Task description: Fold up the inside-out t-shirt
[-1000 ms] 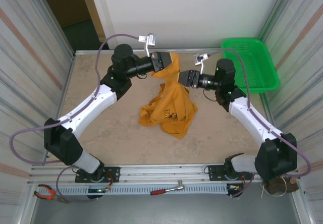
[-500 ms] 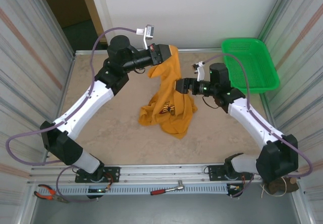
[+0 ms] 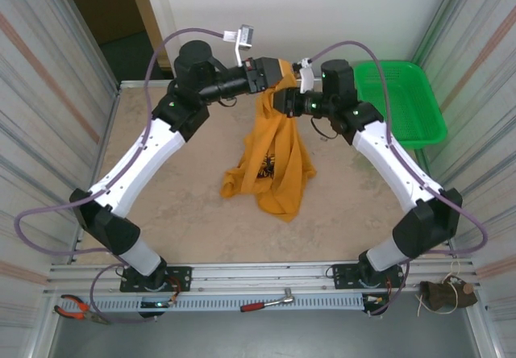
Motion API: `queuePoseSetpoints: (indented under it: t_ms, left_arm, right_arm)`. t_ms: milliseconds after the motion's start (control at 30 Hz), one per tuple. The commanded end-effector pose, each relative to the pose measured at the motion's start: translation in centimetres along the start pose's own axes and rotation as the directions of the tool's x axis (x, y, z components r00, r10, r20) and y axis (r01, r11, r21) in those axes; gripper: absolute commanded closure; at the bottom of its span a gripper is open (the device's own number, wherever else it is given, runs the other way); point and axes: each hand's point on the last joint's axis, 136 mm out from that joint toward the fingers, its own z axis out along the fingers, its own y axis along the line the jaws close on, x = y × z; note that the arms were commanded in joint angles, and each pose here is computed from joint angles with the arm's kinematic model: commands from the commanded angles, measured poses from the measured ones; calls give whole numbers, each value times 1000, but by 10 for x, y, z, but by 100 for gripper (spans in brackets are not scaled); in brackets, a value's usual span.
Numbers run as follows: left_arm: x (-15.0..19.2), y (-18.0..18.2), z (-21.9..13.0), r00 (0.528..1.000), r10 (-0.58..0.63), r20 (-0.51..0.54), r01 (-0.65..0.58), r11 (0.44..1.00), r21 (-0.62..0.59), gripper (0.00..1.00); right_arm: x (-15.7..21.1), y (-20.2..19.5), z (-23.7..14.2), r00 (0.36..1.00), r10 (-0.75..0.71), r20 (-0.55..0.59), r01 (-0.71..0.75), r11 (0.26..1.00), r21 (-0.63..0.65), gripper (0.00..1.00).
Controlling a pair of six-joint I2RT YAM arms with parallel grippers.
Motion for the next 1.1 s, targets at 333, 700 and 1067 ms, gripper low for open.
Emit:
queuePoseSetpoints:
  t_ms: [333,700,1067]
  left_arm:
    - [112,137,-105,974,221,-40,-212,848,-485,28]
    - [143,154,0,906,365,-215,-424,778,-463,23]
    - [14,155,-13,897,422,-128,-418,721,-553,100]
  right_arm:
    - [-133,69,-107,946,-38,323,67,994,-81,100]
    - [-138,86,-122,941,-25,339,67,991,-112,100]
    - [-162,41,-193,878,-17,478,-6,999,46,100]
